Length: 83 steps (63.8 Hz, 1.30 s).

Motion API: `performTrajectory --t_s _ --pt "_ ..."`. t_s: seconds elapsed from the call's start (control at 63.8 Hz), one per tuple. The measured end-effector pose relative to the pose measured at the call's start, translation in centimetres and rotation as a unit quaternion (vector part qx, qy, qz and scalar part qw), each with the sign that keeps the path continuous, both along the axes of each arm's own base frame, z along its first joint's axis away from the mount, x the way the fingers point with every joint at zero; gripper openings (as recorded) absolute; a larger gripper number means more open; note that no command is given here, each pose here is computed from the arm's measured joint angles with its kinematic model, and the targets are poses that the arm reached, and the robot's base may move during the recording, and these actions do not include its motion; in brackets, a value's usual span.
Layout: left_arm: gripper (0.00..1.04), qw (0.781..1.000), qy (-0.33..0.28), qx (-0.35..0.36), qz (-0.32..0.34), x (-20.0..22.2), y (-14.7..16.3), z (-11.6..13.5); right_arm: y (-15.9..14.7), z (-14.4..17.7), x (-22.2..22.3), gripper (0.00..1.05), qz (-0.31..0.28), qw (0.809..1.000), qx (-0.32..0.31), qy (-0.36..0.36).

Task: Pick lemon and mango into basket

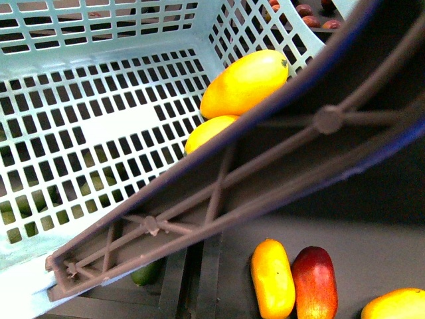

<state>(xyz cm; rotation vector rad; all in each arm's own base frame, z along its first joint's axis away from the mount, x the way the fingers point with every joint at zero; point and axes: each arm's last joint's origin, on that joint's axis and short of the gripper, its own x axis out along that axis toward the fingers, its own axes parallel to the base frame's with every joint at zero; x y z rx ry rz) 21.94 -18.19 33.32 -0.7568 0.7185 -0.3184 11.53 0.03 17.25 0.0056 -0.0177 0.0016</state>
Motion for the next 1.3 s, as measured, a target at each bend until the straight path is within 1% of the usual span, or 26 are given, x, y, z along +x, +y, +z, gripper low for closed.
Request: performTrajectory --t_s 0.439,0.502,0.564,0.815,0.831,0.878,0.909,0.988,1.003,1.035,1.097,1.129,1.144,1.176,1.223,1.301 --pt "0.04 1.0 0.0 0.0 0.0 0.0 0.0 0.0 0.0 -0.1 -0.7 0.02 0.0 1.0 0.0 0.0" --pt "0.04 1.0 0.0 0.0 0.0 0.0 0.0 0.0 0.0 -0.5 -1.4 0.02 0.001 1.0 0.0 0.017" --pt "0.04 1.0 0.0 0.0 0.0 0.0 0.0 0.0 0.0 -0.3 -1.8 0.02 0.0 1.0 0.0 0.004" --pt "0.04 1.0 0.0 0.0 0.0 0.0 0.0 0.0 0.0 -0.3 -1.8 0.02 0.0 1.0 0.0 0.003" --pt "0.04 1.0 0.0 0.0 0.0 0.0 0.0 0.0 0.0 -0.3 -1.8 0.03 0.0 1.0 -0.001 0.003" --pt "0.04 1.0 0.0 0.0 0.0 0.0 0.0 0.0 0.0 -0.3 -1.8 0.12 0.0 1.0 -0.001 0.003" --pt "0.04 1.0 0.0 0.0 0.0 0.0 0.0 0.0 0.0 -0.3 -1.8 0.16 0.0 1.0 -0.001 0.003" --pt "0.04 1.0 0.0 0.0 0.0 0.0 0.0 0.0 0.0 -0.3 -1.8 0.33 0.0 1.0 -0.001 0.003" --pt "0.04 1.0 0.0 0.0 0.0 0.0 0.0 0.0 0.0 -0.3 -1.8 0.38 0.0 1.0 -0.001 0.003" --pt "0.04 1.0 0.0 0.0 0.0 0.0 0.0 0.0 0.0 -0.3 -1.8 0.45 0.0 1.0 -0.001 0.003" --pt "0.04 1.0 0.0 0.0 0.0 0.0 0.0 0.0 0.0 -0.3 -1.8 0.56 0.0 1.0 -0.001 0.003" --pt "0.04 1.0 0.0 0.0 0.0 0.0 0.0 0.0 0.0 -0.3 -1.8 0.59 0.0 1.0 -0.001 0.003" --pt "0.04 1.0 0.0 0.0 0.0 0.0 0.0 0.0 0.0 -0.3 -1.8 0.63 0.0 1.0 -0.001 0.003" --pt "0.04 1.0 0.0 0.0 0.0 0.0 0.0 0.0 0.0 -0.3 -1.8 0.66 0.0 1.0 -0.001 0.003" --pt "0.04 1.0 0.0 0.0 0.0 0.0 0.0 0.0 0.0 -0.3 -1.8 0.75 0.0 1.0 -0.001 0.003" --pt "0.04 1.0 0.0 0.0 0.0 0.0 0.0 0.0 0.0 -0.3 -1.8 0.85 0.0 1.0 -0.001 0.003"
